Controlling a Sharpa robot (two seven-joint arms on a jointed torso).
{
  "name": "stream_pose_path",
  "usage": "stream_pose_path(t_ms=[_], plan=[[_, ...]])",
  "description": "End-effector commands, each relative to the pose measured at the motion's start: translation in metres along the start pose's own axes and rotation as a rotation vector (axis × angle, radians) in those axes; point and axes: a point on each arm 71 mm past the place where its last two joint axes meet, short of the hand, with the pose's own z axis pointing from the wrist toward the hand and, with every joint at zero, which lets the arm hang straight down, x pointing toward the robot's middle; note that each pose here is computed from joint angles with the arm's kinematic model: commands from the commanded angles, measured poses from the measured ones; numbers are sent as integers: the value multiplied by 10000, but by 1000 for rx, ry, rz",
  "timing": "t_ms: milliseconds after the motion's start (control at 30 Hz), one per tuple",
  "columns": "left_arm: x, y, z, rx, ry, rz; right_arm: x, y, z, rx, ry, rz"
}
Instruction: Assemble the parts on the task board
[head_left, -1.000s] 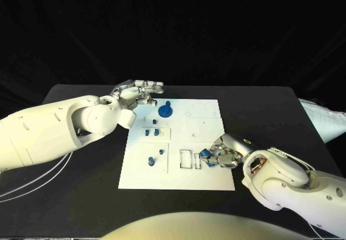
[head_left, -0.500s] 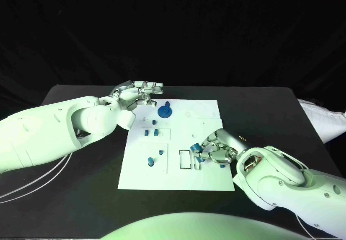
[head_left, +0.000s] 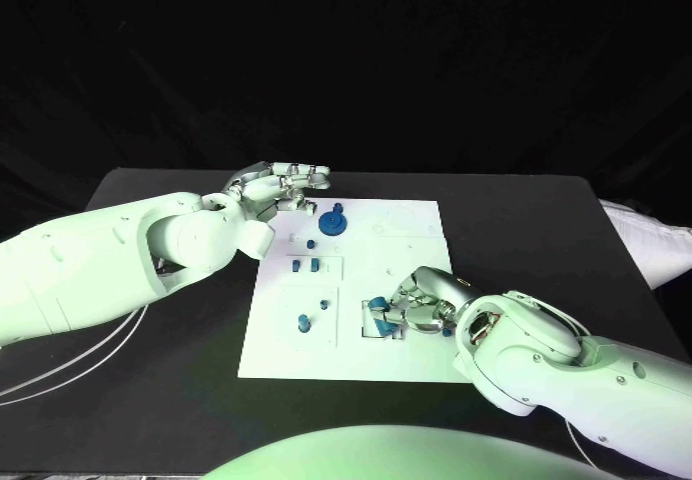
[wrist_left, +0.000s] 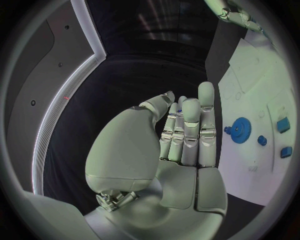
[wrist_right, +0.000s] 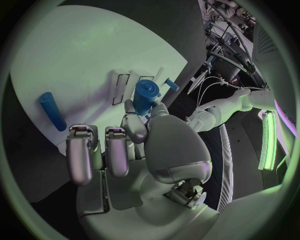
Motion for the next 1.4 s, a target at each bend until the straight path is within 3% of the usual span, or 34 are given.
stream_pose_path(t_ms=[33,700,1233,1400], plan=[[29,-4,6,4,22,-2,31,-6,14,5,33,-56],[23,1,14,3,21,-2,28,53,52,-17,-12,-78],[15,3,9,-1,23,-2,57,115,17,-54,19,-157],[12,3,7,-1,22,-2,13,96,-1,-56,-28,-129]])
